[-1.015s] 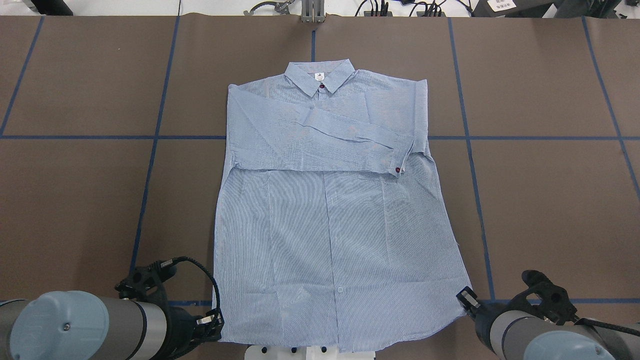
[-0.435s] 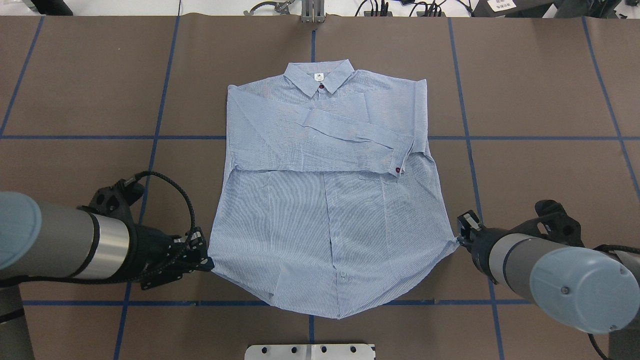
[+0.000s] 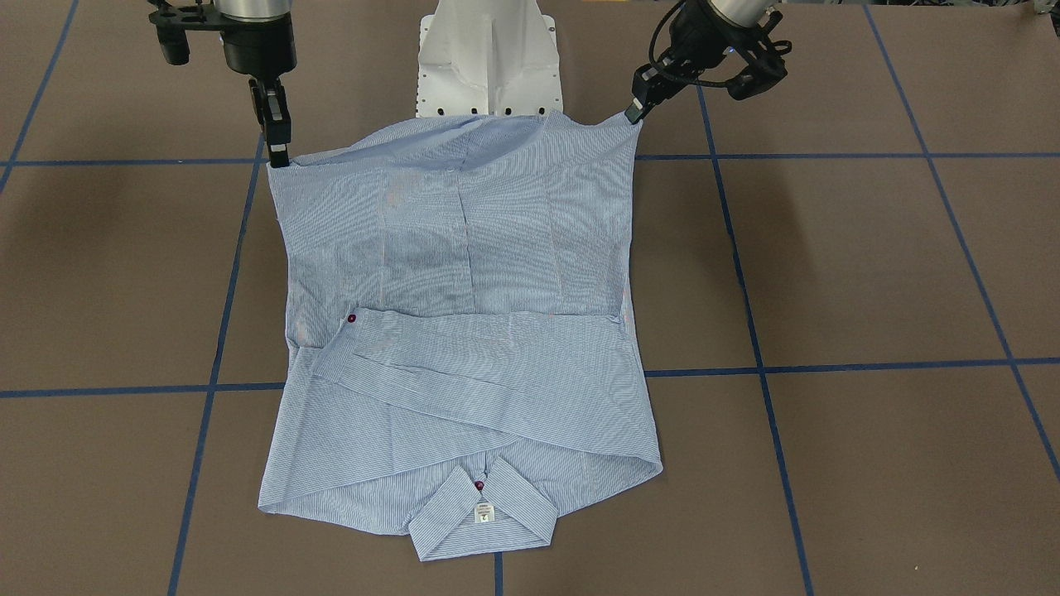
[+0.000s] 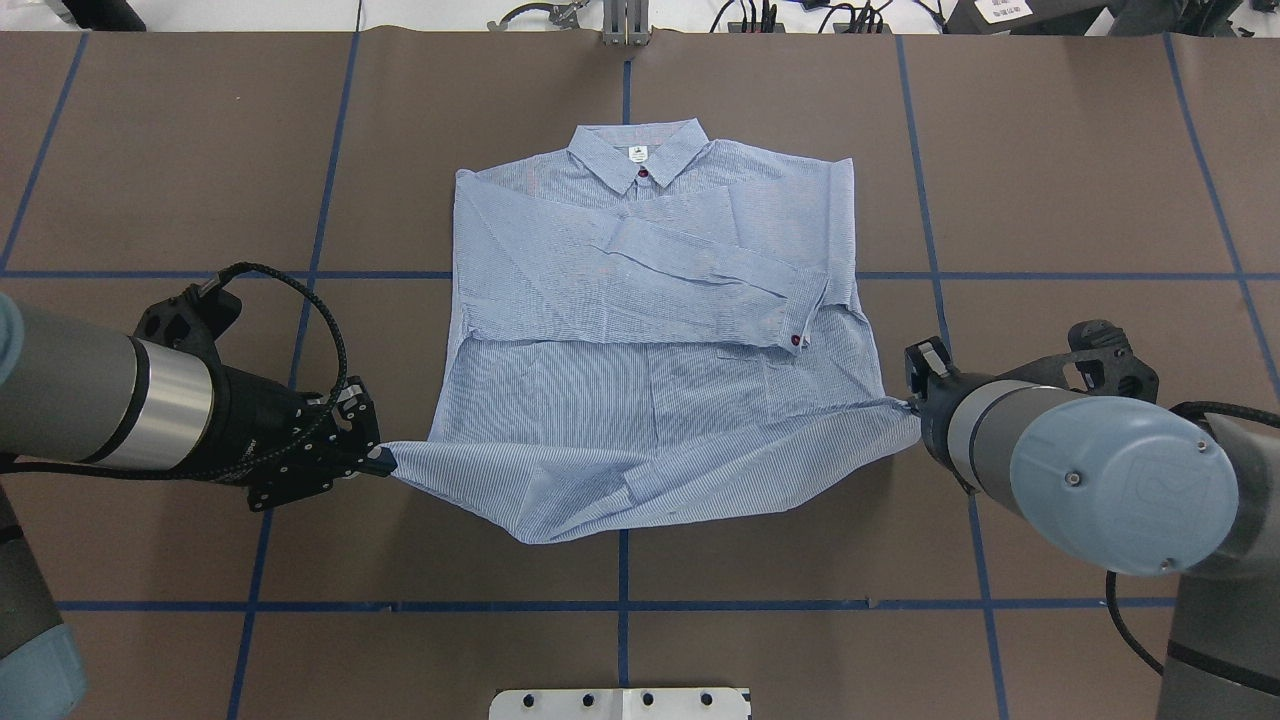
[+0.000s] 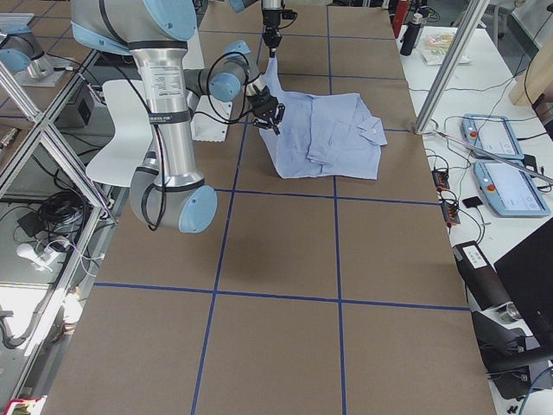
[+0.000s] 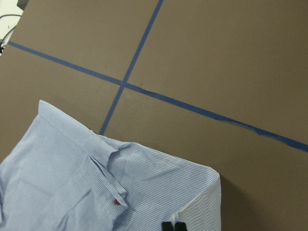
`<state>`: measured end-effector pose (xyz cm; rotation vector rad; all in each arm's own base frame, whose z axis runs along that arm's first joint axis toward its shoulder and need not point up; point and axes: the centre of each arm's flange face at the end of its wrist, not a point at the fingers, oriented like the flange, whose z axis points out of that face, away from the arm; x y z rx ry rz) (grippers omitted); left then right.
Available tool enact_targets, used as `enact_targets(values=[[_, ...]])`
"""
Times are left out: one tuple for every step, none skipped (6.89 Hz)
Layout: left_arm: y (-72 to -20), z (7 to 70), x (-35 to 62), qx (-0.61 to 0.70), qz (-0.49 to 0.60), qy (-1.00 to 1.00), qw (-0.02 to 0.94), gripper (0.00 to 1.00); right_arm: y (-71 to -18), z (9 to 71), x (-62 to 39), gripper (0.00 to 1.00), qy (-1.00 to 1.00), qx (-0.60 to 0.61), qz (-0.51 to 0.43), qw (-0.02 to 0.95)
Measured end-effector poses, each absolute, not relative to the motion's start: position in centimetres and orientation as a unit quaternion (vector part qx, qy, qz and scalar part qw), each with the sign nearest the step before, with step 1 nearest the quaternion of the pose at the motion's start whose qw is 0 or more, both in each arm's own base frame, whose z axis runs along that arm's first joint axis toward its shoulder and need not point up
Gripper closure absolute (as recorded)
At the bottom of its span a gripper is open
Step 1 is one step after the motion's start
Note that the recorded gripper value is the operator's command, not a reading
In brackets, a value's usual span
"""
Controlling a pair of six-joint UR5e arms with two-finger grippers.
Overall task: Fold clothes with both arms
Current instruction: 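Lift both hem corners and fold them toward the collar with both grippers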
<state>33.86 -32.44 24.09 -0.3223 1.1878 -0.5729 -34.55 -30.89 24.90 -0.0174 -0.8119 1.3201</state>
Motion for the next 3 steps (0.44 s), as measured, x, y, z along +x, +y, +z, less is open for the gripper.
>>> enact_targets(values=[[-34.0,24.2,34.3,-0.146,-0.276,0.548,0.777,1.0,-32.2,24.9,-33.7,1.0,-0.365,0.004,0.611,0.703],[-36.5,24.1,35.3,-0.14,-0.29,0.545,0.774,1.0,-33.4,24.9,-33.5,1.0,-0.366,0.026,0.62,0.693],[-39.8,24.1,36.4,-0.131,-0.308,0.541,0.772,1.0,-35.0,24.5,-34.3,1.0,-0.367,0.047,0.627,0.685]])
